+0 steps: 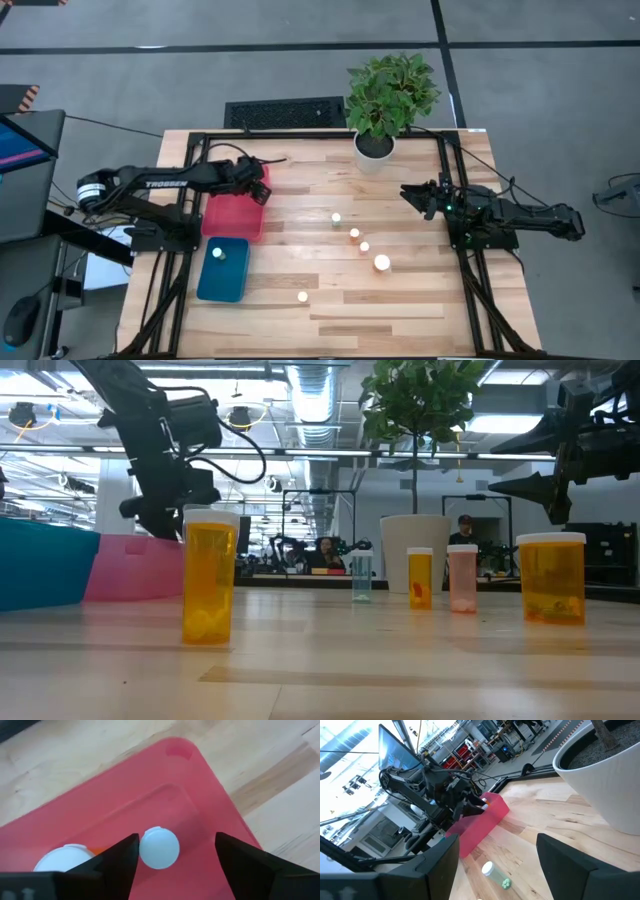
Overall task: Pick and place medicine bottles into bin by pill shape (circle, oval)
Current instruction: Put the left blue capsule bottle into the red bin, then put the right orange capsule bottle into the red bin
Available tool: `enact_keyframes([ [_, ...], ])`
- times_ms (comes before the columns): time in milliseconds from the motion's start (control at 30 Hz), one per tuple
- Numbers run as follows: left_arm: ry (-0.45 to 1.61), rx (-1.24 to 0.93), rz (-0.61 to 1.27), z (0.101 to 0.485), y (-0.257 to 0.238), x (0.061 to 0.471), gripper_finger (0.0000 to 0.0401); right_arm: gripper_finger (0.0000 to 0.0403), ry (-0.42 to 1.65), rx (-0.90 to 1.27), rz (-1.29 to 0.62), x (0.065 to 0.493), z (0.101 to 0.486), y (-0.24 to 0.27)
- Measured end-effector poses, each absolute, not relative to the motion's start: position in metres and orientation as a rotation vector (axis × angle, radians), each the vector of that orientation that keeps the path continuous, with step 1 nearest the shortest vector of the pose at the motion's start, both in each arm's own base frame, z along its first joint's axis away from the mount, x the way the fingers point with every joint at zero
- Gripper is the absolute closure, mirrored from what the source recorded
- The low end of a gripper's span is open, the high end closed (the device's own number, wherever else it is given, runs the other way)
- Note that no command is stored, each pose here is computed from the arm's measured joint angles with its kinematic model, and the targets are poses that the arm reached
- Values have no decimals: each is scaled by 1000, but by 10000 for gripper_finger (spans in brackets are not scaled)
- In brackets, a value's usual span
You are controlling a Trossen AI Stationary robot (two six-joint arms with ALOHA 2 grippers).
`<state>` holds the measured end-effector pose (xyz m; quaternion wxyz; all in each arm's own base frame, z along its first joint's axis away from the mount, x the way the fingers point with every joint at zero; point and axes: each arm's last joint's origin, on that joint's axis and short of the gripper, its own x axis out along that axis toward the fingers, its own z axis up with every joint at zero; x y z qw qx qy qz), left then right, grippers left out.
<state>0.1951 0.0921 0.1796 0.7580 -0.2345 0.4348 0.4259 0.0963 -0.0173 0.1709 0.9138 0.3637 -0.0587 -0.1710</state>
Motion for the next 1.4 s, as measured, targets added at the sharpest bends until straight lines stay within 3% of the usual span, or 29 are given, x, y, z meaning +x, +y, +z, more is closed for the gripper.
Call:
enact_keyframes([
  [300,874,-512,931,198,89,187,145,127,-121,752,-352,96,171,-17],
  [600,755,-466,892,252,88,189,145,127,-123,759,-351,96,171,-17],
  [733,693,-497,756,277,84,195,145,127,-123,760,-351,96,171,-17],
  [1000,592,-533,306,309,38,220,145,127,-124,760,-351,96,171,-17],
  [1233,357,-403,211,317,-8,258,145,127,-124,760,-351,96,171,-17],
  [1400,310,-364,192,301,-16,290,145,127,-124,760,-351,96,171,-17],
])
